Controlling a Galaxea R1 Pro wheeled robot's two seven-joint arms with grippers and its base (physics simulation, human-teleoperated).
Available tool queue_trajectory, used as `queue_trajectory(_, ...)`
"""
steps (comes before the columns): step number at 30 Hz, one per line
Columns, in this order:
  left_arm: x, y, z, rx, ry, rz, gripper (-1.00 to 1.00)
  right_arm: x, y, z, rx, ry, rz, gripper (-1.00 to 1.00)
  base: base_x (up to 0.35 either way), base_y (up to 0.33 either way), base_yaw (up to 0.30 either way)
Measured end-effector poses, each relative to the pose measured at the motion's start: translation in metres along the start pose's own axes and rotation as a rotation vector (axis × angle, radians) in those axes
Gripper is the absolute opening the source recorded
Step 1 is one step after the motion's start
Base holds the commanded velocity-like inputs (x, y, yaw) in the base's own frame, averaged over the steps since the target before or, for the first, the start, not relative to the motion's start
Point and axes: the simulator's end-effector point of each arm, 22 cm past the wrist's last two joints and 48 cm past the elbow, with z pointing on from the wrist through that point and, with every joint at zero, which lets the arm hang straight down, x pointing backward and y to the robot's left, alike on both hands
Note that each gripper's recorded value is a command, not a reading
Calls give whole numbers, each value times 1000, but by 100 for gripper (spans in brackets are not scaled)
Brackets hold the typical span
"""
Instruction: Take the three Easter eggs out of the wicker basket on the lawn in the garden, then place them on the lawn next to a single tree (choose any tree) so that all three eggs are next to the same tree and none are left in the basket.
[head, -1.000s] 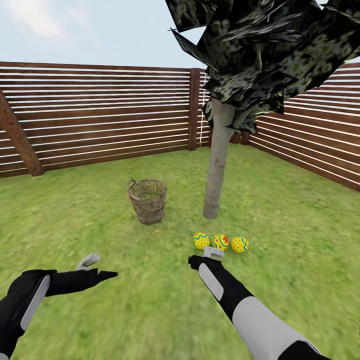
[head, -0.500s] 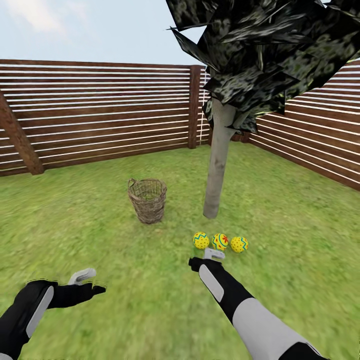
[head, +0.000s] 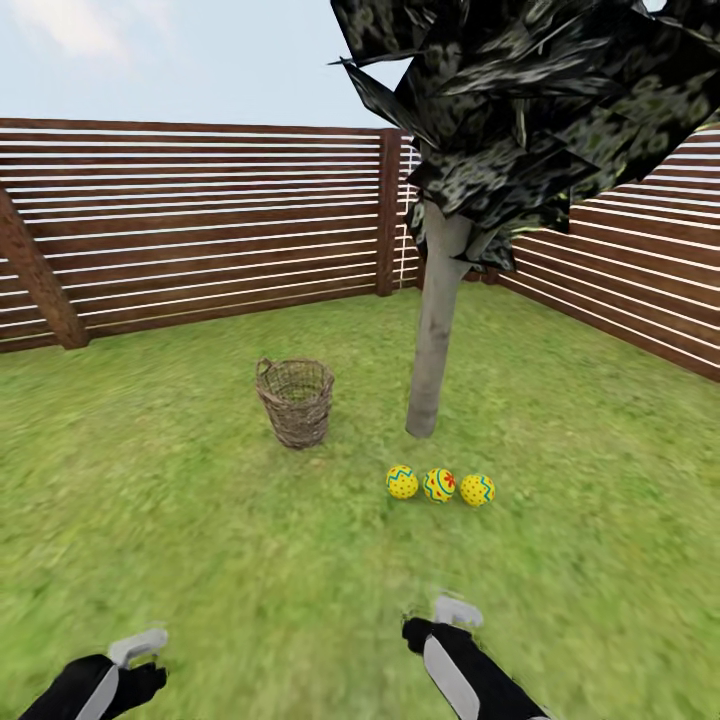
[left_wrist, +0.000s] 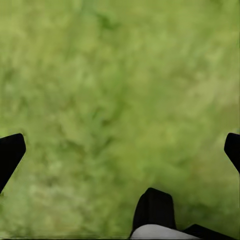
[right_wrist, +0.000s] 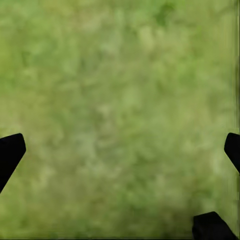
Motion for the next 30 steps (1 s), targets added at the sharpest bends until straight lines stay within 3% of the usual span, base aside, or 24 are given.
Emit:
queue_trajectory(5,37,17,9,-46,5,-2,100,53,-31,1,61,32,23,100,0,0,0)
queue_trajectory(11,73,29,9,-82,-7,57,100,110,-101,2,219,19,38,100,0,0,0)
queue_trajectory(16,100,15,5,-68,-15,63,100,130,-139,-9,301,-9,42,100,0,0,0)
queue_trajectory(20,113,2,-1,-51,-26,75,100,141,-153,-20,328,-25,50,100,0,0,0)
queue_trajectory(30,155,8,-18,-54,6,99,100,159,-179,-43,366,-10,45,100,0,0,0)
